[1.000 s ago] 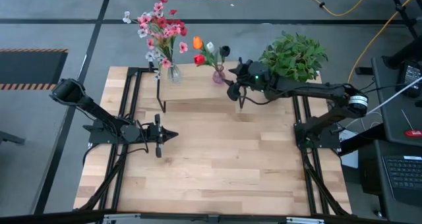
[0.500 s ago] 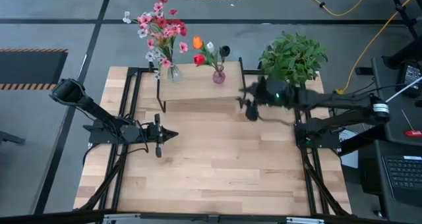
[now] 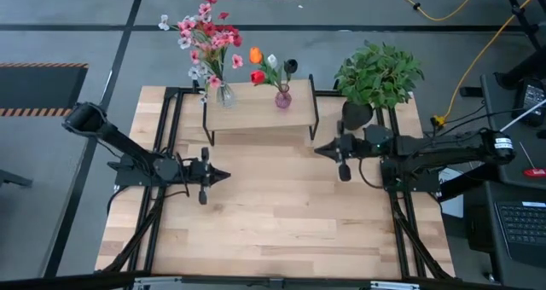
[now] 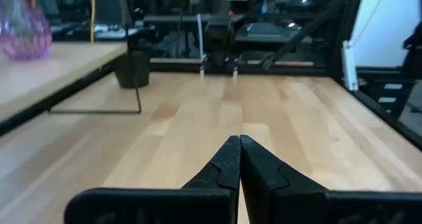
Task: Pick and place flowers into a vace then onto a shelf
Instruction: Return to Home Position
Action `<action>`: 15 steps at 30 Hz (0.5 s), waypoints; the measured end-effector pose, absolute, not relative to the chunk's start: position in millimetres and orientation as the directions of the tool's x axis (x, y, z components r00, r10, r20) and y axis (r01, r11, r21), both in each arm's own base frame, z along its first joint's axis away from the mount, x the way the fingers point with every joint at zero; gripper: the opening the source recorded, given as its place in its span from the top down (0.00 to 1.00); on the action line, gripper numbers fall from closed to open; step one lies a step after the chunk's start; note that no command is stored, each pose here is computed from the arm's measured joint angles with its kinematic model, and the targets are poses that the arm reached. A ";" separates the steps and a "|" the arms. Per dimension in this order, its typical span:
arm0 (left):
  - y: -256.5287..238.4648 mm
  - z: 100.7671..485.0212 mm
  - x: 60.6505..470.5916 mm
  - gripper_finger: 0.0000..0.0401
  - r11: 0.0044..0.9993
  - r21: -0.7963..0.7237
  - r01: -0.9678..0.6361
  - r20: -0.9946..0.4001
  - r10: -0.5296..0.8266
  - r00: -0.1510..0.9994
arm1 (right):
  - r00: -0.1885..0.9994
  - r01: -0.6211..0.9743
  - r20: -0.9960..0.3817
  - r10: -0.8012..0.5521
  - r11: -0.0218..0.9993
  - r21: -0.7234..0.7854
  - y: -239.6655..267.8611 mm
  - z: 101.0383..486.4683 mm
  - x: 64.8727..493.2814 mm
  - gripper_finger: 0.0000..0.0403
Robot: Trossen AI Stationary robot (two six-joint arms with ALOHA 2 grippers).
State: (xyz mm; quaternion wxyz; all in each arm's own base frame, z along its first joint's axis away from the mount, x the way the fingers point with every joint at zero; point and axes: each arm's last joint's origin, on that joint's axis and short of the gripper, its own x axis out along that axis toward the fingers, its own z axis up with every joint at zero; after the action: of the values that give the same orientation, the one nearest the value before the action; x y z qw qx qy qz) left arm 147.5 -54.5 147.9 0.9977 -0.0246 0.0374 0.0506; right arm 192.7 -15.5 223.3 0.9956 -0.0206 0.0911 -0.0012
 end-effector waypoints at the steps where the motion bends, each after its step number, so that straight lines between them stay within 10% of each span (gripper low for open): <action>1: -53.6 149.8 147.0 0.99 0.995 -0.040 -0.092 -0.068 0.089 0.994 | 0.984 -0.013 -0.176 0.005 0.999 -0.042 -15.2 223.8 192.8 0.97; 15: -30.5 160.3 126.5 0.99 0.988 0.057 -0.141 -0.094 0.146 0.985 | 0.978 -0.129 -0.178 0.107 0.984 -0.121 -13.0 223.5 192.6 0.99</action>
State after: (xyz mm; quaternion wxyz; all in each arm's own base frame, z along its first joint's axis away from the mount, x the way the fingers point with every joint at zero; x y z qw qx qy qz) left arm 126.5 -30.5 160.3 0.9959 0.0250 0.0490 0.0721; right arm 192.6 -13.0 223.5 0.9923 -0.0660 0.0858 0.0594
